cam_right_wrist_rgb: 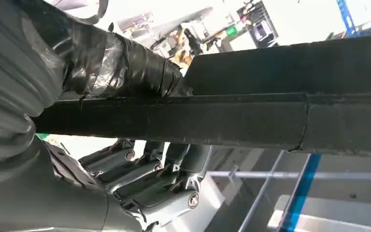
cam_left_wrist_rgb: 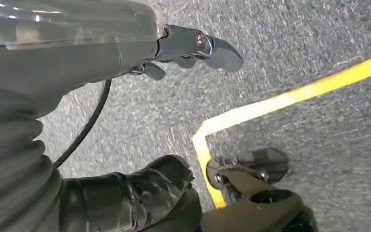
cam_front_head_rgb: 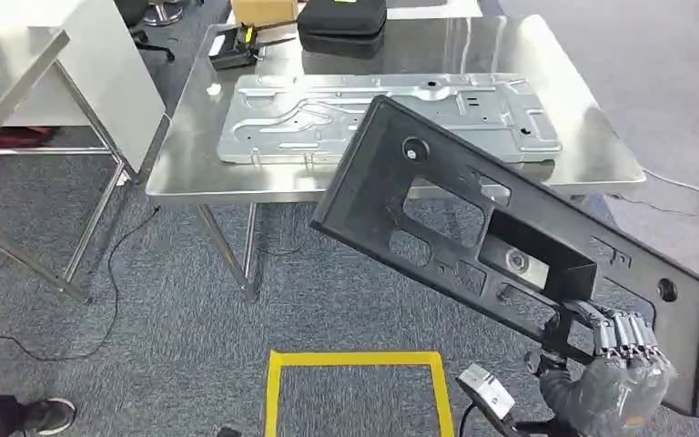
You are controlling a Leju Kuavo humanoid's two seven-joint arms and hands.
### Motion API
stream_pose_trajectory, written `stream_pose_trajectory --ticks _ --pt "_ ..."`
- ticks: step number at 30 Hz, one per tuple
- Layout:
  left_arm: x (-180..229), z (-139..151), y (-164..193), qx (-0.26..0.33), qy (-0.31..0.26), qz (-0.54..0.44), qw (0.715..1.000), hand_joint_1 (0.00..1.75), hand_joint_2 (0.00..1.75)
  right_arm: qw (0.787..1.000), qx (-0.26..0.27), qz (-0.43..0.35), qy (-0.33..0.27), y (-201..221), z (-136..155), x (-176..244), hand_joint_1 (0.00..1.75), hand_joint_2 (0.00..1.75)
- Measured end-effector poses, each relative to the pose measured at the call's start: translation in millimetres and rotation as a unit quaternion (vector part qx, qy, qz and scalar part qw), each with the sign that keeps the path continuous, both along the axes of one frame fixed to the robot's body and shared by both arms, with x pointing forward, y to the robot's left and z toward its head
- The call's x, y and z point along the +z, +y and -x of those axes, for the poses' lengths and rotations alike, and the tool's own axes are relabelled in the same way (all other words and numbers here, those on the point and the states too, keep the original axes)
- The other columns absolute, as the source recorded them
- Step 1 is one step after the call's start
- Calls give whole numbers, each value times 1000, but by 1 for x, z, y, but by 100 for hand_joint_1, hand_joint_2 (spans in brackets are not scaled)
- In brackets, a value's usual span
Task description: Take the parts from the cabinet and place them on the table.
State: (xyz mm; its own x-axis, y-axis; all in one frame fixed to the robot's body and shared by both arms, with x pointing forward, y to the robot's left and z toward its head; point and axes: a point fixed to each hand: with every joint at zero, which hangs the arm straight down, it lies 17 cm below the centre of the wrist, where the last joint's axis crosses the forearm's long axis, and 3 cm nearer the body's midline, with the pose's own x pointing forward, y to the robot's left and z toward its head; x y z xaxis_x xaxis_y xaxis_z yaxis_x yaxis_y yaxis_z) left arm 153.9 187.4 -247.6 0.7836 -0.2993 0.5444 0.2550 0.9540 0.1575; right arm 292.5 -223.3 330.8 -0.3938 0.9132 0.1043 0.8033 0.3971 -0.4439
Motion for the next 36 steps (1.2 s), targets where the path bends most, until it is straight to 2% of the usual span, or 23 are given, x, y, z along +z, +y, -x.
stream_pose_trajectory --ticks 36 --pt "1 -2 -2 -6 -1 3 1000 0 175 1000 13 5 -14 10 -17 10 175 175"
